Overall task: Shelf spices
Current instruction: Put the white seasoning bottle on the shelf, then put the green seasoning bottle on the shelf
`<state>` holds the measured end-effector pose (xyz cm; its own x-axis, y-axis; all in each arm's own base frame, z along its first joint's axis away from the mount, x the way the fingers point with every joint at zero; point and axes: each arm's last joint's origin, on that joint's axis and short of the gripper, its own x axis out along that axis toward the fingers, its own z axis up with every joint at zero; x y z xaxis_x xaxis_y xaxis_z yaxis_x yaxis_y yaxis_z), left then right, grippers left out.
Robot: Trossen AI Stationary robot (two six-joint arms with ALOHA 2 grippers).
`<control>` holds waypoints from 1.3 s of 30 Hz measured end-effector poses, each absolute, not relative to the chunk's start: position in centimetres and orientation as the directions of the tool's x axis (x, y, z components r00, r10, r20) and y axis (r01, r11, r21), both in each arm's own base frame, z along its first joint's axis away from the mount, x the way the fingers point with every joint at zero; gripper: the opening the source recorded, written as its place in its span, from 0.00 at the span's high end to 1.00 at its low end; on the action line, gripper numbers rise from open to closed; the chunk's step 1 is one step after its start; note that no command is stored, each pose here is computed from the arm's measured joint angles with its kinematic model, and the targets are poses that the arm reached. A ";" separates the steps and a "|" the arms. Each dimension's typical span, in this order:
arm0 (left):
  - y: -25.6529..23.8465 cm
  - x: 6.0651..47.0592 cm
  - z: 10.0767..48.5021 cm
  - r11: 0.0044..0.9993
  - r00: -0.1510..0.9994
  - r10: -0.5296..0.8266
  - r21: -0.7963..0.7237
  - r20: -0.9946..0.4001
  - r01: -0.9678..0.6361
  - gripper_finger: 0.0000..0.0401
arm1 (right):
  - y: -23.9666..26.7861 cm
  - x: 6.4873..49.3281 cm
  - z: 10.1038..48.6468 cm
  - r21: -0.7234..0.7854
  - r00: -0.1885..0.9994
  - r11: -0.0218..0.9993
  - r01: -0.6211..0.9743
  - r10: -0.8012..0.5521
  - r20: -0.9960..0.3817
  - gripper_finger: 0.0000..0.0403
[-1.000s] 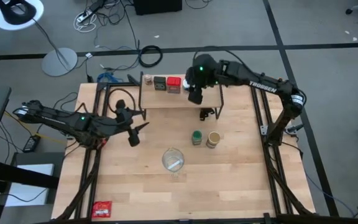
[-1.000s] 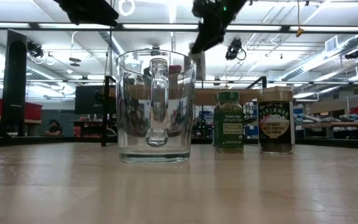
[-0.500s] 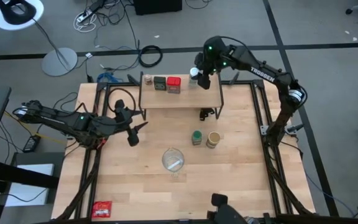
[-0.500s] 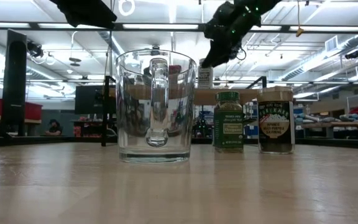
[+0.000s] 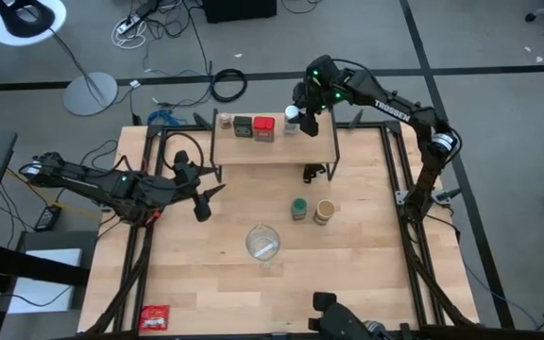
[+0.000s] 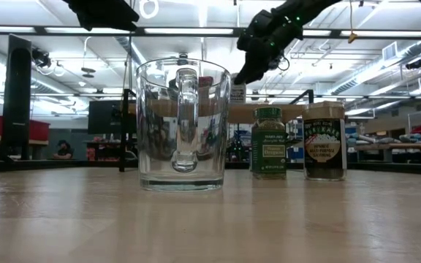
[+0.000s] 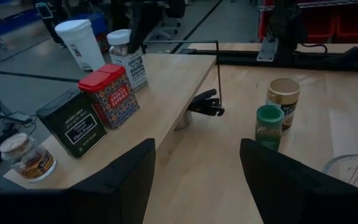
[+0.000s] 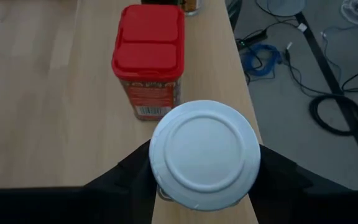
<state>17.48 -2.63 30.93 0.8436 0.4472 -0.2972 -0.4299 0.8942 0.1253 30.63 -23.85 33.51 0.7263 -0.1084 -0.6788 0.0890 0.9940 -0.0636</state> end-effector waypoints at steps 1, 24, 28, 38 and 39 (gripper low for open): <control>-2.6 17.5 30.9 0.894 0.844 0.447 0.126 -0.297 -0.430 0.40 | -23.8 30.7 33.5 -0.067 0.728 0.994 0.088 -0.110 -0.677 0.52; -2.6 17.5 30.9 0.894 0.842 0.448 0.132 -0.300 -0.429 0.40 | -22.2 32.3 33.9 -0.139 0.727 0.986 0.089 -0.160 -0.668 0.23; -2.6 17.5 30.9 0.894 0.842 0.448 0.132 -0.300 -0.429 0.40 | -22.1 32.4 33.8 -0.166 0.709 0.980 0.112 -0.196 -0.678 0.24; -2.6 17.5 30.8 0.894 0.841 0.448 0.134 -0.302 -0.428 0.40 | -22.1 32.4 33.9 -0.193 0.695 0.973 0.127 -0.226 -0.683 0.24; -2.6 17.4 30.8 0.894 0.840 0.449 0.136 -0.305 -0.428 0.40 | -22.1 32.3 33.9 -0.197 0.693 0.972 0.131 -0.232 -0.683 0.24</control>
<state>17.45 -2.62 30.81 0.8401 0.4487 -0.3048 -0.4279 0.8935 0.1363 32.33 -22.10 33.93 0.6931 -0.2319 -0.6826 0.1309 0.9716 -0.1971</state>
